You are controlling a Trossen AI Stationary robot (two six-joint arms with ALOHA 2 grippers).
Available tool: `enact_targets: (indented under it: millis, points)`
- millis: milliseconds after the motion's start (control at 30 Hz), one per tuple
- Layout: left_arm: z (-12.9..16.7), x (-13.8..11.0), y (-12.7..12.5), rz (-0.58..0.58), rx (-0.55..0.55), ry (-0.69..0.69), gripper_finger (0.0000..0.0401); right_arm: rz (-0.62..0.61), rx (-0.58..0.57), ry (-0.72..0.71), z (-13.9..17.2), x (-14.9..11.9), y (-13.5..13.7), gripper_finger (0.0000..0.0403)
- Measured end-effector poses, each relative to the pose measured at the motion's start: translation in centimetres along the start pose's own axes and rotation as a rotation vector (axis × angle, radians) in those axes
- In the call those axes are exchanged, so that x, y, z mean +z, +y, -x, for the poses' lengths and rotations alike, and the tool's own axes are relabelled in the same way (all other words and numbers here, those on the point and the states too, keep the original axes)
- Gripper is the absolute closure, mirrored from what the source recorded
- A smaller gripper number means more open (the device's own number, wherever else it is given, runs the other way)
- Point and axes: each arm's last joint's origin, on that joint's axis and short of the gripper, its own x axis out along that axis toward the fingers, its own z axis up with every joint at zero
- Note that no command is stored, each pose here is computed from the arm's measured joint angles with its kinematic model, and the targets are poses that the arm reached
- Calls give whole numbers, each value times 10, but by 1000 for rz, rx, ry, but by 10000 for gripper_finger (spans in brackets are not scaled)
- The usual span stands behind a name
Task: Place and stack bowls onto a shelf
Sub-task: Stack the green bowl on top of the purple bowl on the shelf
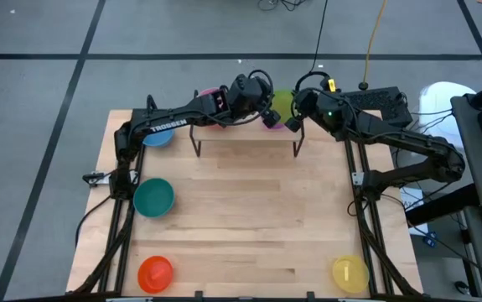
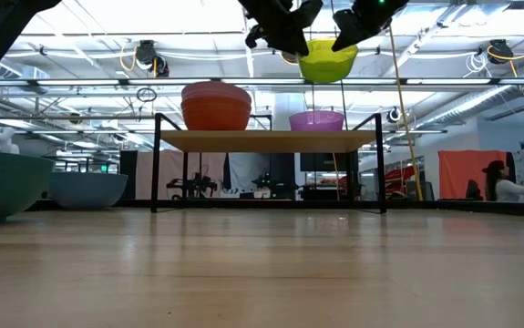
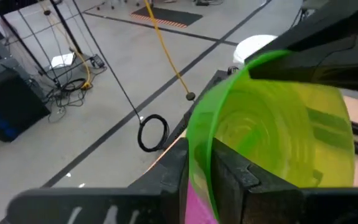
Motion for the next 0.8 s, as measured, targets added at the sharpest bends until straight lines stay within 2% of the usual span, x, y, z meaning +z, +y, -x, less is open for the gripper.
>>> enact_targets:
  millis: [300, 500, 567, 800]
  points:
    - [16, 8, 0, -171, -14, -19, 335, -6, 60, -18, -3, -1, -2, 402]
    - [39, 21, 6, -173, -20, -61, 335, 37, 90, -39, -4, -1, -7, 402]
    - [51, 28, 11, -166, -8, -81, 335, 59, 134, -30, -5, -4, -7, 402]
    - [79, 38, 23, -156, -10, -100, 334, 2, 185, -55, -10, -5, -18, 402]
